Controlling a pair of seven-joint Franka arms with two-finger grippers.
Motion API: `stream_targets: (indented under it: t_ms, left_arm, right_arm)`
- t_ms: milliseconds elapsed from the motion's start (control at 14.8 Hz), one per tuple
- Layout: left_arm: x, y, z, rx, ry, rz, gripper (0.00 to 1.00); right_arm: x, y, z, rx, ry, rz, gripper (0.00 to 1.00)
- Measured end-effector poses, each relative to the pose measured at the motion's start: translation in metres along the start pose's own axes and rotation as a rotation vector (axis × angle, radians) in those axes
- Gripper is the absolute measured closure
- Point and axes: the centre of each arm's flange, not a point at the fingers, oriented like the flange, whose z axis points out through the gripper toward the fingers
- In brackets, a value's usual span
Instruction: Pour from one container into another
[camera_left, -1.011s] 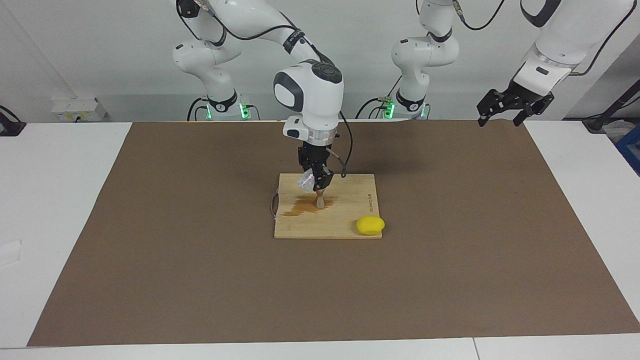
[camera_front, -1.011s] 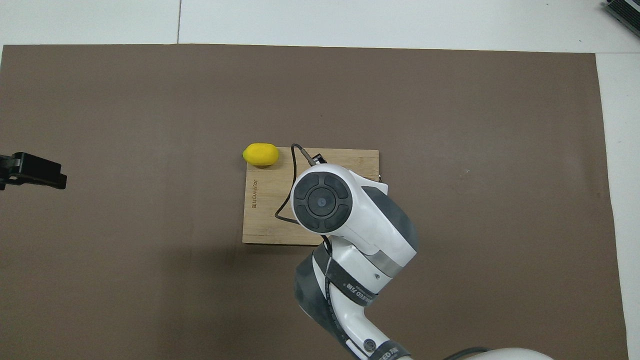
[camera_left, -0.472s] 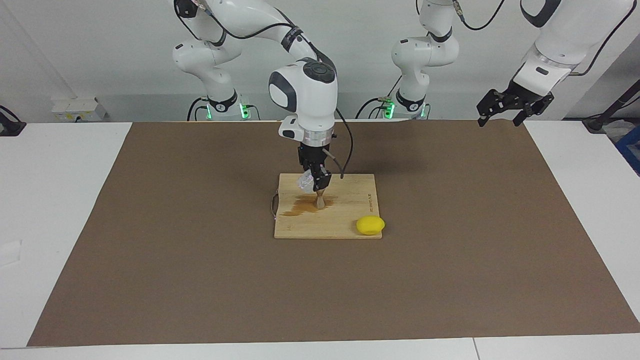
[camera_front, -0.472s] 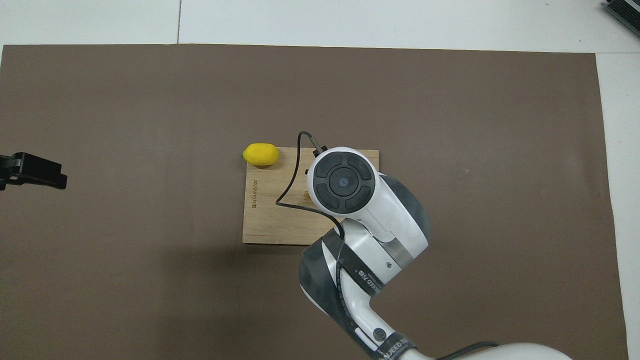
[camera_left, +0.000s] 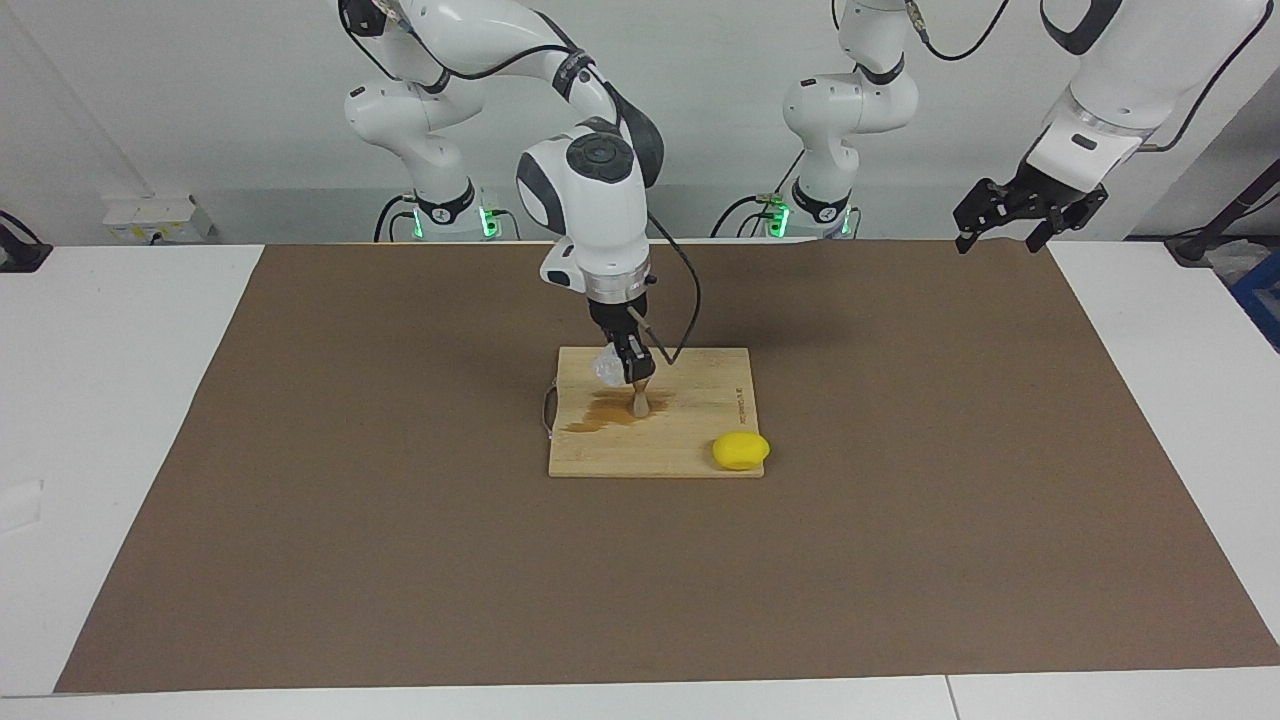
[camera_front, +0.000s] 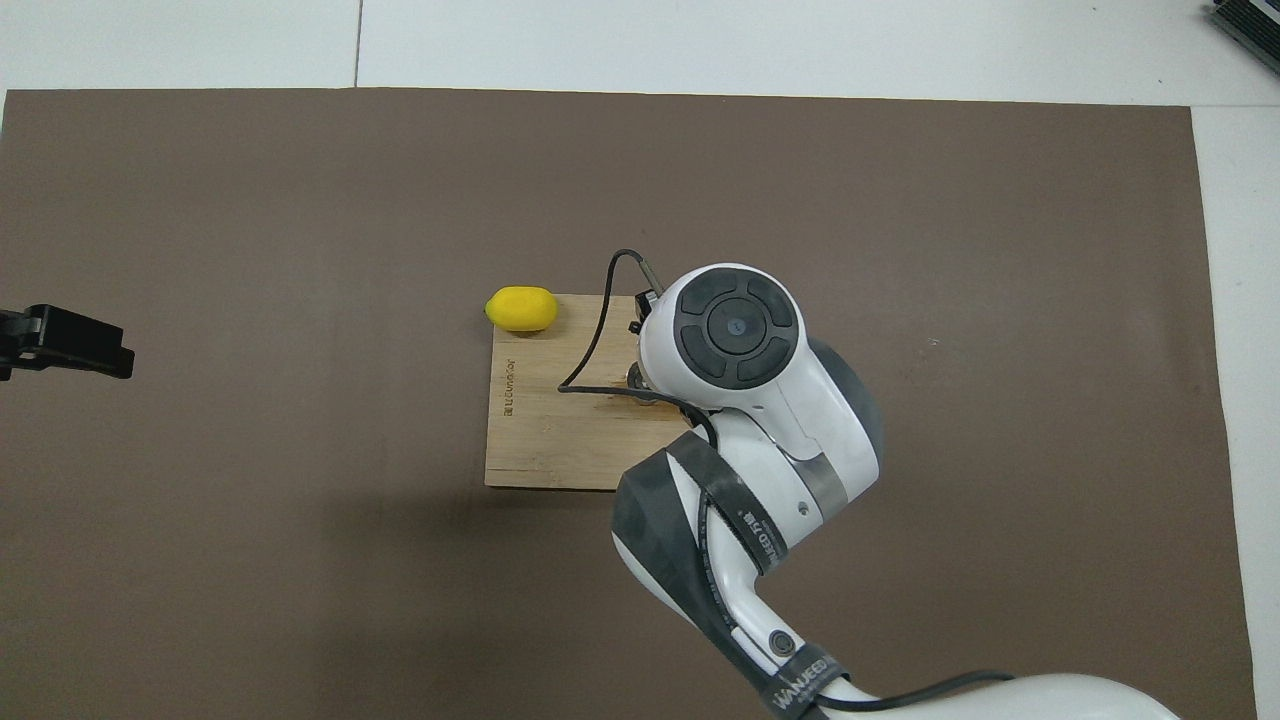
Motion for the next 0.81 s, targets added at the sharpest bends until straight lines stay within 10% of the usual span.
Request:
stream_targets:
  t_ms: [472, 809]
  left_arm:
    - [0.000, 0.000, 0.000, 0.000, 0.001, 0.000, 0.00]
    - [0.001, 0.000, 0.000, 0.000, 0.005, 0.000, 0.00]
  right_arm:
    - [0.019, -0.005, -0.005, -0.009, -0.143, 0.048, 0.50]
    - [0.096, -0.011, -0.004, -0.003, -0.347, 0.115, 0.50]
